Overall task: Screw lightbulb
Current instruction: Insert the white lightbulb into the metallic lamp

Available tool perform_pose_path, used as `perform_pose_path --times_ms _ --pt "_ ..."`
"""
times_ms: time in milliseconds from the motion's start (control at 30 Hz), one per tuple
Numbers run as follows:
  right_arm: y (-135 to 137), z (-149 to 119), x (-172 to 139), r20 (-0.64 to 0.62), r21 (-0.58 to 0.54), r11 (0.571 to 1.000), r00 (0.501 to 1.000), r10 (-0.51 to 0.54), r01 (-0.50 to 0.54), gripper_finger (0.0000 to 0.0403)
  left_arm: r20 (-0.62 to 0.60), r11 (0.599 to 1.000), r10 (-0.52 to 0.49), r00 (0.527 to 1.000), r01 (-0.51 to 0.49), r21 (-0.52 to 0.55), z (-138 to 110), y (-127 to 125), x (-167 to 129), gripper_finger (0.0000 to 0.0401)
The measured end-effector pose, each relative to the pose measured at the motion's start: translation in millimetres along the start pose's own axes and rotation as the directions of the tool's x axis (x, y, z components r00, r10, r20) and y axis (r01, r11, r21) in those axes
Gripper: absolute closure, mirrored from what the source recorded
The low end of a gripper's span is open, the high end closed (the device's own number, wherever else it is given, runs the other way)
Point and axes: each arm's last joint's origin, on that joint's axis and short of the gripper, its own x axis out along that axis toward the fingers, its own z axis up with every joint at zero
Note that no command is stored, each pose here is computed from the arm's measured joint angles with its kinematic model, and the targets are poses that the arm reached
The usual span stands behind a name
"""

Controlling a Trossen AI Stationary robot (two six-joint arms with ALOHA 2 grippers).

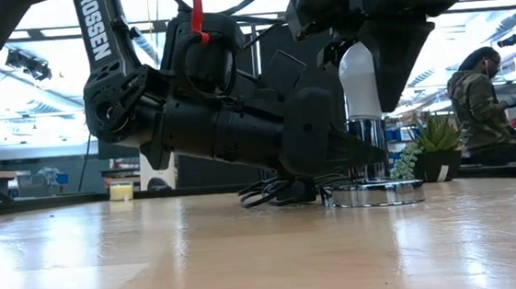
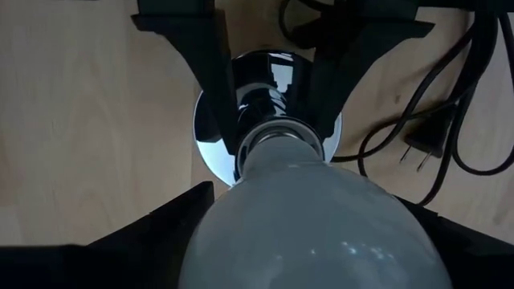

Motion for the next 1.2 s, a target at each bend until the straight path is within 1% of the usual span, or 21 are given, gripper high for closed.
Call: perform_pose_path --times_ms 167,233,300,400,467,567,633,700,767,867,967,1067,1200 --pt "0 0 0 0.004 0.0 1.0 1.0 -0.005 0.005 0.0098 0.0 1.0 0.001 1.0 -0.001 0.005 0 0 0 0.0203" --pt "-1 1 1 0.007 -0.004 1.0 1.0 -0.029 0.029 0.0098 0.001 1.0 0.002 1.0 -0.002 0.005 0 0 0 0.0203" --pt "-1 0 1 0.006 -0.03 0.998 0.999 -0.053 0.053 0.0098 0.0 1.0 0.002 1.0 -0.002 0.004 0 0 0 0.0203" --pt "-1 0 1 0.005 -0.119 0.991 0.998 -0.064 0.064 0.0098 -0.005 1.0 0.003 1.0 -0.003 0.007 0 0 0 0.0203" --pt "1 0 1 0.006 -0.213 0.975 0.998 -0.065 0.065 0.0098 -0.006 1.0 0.003 1.0 -0.002 0.015 0 0 0 0.0203" --pt "2 0 1 0.007 -0.317 0.946 0.997 -0.071 0.07 0.0098 -0.007 1.0 0.002 1.0 -0.002 0.029 0 0 0 0.0203" --pt "2 0 1 0.006 -0.351 0.934 0.997 -0.071 0.069 0.0098 -0.008 1.0 0.002 1.0 -0.002 0.03 -1 0 0 0.0203" --pt "2 0 1 0.005 -0.347 0.935 0.997 -0.071 0.068 0.0098 -0.009 1.0 0.002 1.0 -0.002 0.03 -1 0 0 0.0203" --pt "-1 0 2 0.004 -0.278 0.959 0.998 -0.06 0.059 0.0098 -0.01 1.0 0.002 1.0 -0.001 0.031 -1 0 0 0.0203" --pt "-4 1 2 0.001 -0.134 0.99 0.999 -0.034 0.034 0.0101 -0.012 1.0 0.002 1.0 -0.002 0.03 -1 0 0 0.0203" --pt "-6 2 2 0.007 0.036 0.999 1.0 -0.025 0.025 0.011 -0.012 1.0 0.006 1.0 -0.005 0.031 -1 0 0 0.0203" --pt "-8 2 2 0.01 0.213 0.977 1.0 -0.006 0.004 0.012 -0.013 1.0 0.006 1.0 -0.006 0.031 -1 0 0 0.0203" --pt "-8 4 2 0.028 0.384 0.923 0.999 0.021 -0.03 0.013 -0.012 0.999 0.008 1.0 -0.008 0.034 -1 0 0 0.0203"
